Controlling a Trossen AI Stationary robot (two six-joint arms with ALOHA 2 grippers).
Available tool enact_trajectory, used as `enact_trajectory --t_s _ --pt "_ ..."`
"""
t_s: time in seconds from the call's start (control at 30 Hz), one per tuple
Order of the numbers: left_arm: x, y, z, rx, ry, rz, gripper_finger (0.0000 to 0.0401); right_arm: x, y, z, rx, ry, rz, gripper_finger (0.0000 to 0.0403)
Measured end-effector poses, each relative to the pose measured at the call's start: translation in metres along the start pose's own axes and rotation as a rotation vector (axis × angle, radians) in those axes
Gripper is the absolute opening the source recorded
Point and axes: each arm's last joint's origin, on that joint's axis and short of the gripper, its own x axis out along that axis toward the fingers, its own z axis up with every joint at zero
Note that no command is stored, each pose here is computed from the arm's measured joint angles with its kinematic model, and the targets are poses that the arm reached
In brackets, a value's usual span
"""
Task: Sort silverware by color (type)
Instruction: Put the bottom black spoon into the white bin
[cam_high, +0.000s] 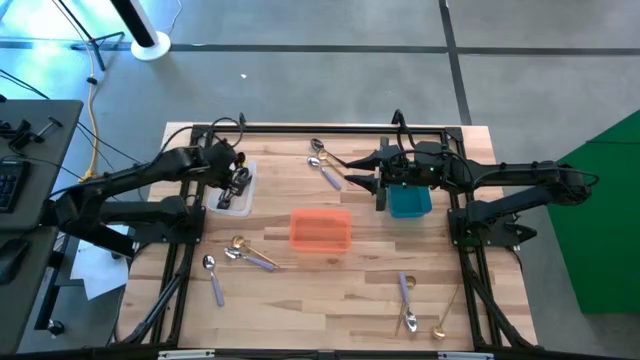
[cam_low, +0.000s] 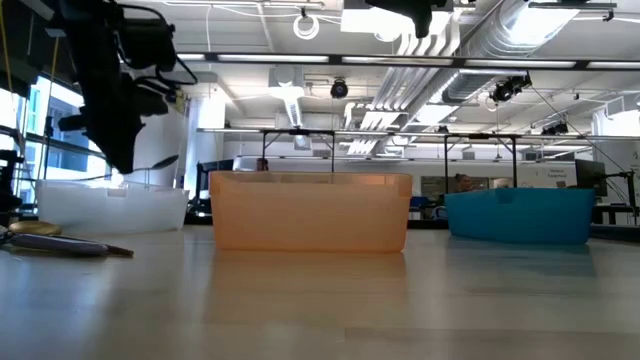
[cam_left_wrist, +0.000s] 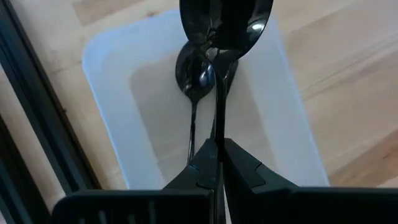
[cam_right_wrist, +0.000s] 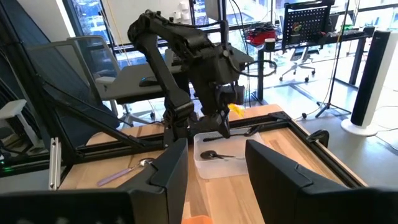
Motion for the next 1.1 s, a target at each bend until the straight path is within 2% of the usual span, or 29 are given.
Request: enact_trajectory --t_s 0.2,0.43,0.87,1.1 --pt "0.016 -0.005 0.003 0.028 0.085 0.051 0.0 0.0 0.0 -0.001 0.006 0.005 -0.001 0.0146" --pt "0.025 -0.009 0.006 0.094 0.114 0.063 0.0 0.0 0.0 -0.003 -0.002 0.027 -0.004 0.0146" --pt "0.053 -0.013 0.001 0.137 0.225 0.055 0.0 0.0 0.0 -0.003 -0.015 0.029 -0.004 0.0146" --pt "0.063 -0.016 0.002 0.147 0.231 0.054 0.0 0.0 0.0 -0.003 -0.019 0.029 -0.005 0.0146"
